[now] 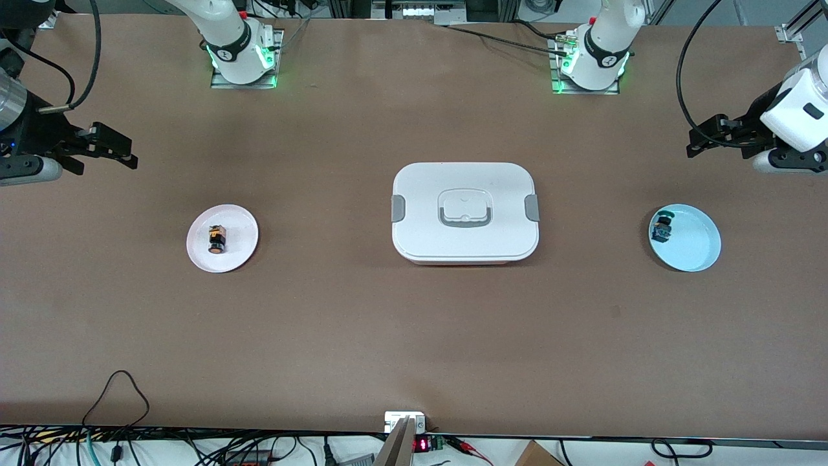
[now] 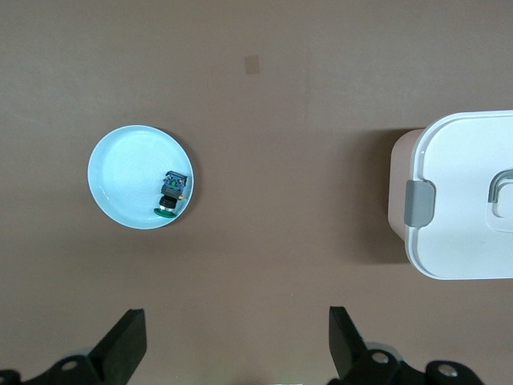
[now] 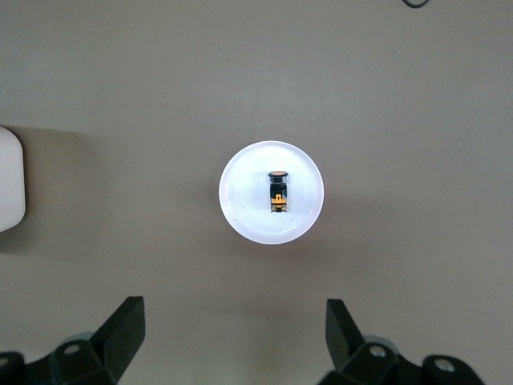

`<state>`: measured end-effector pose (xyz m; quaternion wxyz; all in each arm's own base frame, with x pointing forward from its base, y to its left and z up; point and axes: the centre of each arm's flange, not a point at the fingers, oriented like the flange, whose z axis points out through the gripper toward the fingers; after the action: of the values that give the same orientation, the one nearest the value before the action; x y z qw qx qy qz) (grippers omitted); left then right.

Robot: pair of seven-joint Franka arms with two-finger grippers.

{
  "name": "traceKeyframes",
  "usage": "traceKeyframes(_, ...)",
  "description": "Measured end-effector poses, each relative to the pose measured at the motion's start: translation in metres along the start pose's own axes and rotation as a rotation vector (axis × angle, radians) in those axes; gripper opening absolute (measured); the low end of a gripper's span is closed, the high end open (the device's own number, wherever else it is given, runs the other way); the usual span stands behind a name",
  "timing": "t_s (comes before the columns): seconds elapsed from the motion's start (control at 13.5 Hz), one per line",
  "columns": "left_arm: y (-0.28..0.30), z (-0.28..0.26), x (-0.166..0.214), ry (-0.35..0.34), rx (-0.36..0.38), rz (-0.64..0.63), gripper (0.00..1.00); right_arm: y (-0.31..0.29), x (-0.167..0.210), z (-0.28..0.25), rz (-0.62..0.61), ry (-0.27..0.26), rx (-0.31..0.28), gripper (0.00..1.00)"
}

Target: Transfer orange switch to right arm and place

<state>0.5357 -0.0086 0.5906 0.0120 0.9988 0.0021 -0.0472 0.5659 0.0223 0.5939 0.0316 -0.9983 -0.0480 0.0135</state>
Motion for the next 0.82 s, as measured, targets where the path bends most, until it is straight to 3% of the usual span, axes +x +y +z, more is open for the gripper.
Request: traceKeyframes(0.82, -0.0032, 0.0, 0.0, -0.001, -0.002, -0.006, 1.0, 0.0098, -0.0004, -0.0095, 0.016, 0.02, 0.0, 1.0)
